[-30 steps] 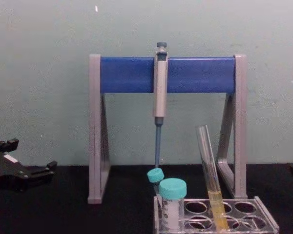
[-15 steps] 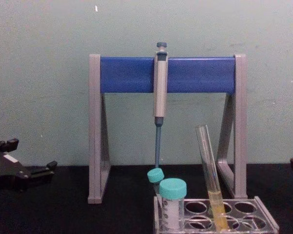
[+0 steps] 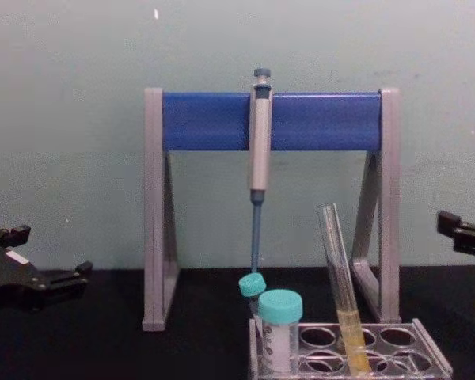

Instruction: Pick up the test tube from the test tube rack, shake it, then place it back into the test tube rack.

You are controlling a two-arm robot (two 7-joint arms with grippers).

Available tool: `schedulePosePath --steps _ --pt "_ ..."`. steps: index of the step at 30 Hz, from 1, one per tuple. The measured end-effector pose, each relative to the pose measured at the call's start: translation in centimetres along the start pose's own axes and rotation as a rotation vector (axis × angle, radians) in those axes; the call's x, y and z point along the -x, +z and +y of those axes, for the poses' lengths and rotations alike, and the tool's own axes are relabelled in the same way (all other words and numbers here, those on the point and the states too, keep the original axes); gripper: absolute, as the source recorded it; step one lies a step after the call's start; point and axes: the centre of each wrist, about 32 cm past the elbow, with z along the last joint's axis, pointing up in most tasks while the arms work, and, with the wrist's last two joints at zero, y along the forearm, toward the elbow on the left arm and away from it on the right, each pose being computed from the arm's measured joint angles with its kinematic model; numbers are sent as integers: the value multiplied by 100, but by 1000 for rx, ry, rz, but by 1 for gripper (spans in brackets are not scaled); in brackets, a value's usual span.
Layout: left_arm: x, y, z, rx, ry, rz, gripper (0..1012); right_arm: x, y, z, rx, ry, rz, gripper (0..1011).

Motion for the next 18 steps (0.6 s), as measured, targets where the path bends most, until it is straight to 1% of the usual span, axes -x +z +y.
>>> schedulePosePath --steps 1,3,4,5,6,8,10,13,18 --pt "0 0 0 0 0 0 1001 9 22 1 -14 29 10 1000" --pt "0 0 0 0 0 0 1001 26 42 7 -28 63 21 1000" --pt "0 0 0 0 0 0 1001 49 57 15 -37 98 30 1000" --pt "0 0 0 0 0 0 1001 60 63 20 -41 112 35 1000" --pt "0 0 0 0 0 0 1001 85 74 36 -48 144 42 1000" --pt "0 0 0 0 0 0 1001 111 84 58 -52 170 47 1000" --pt "0 0 0 0 0 0 1001 135 96 85 -52 192 52 1000" --pt "0 0 0 0 0 0 1002 194 132 175 -38 243 67 1000" --pt "0 0 0 0 0 0 1001 251 175 297 -10 279 92 1000"
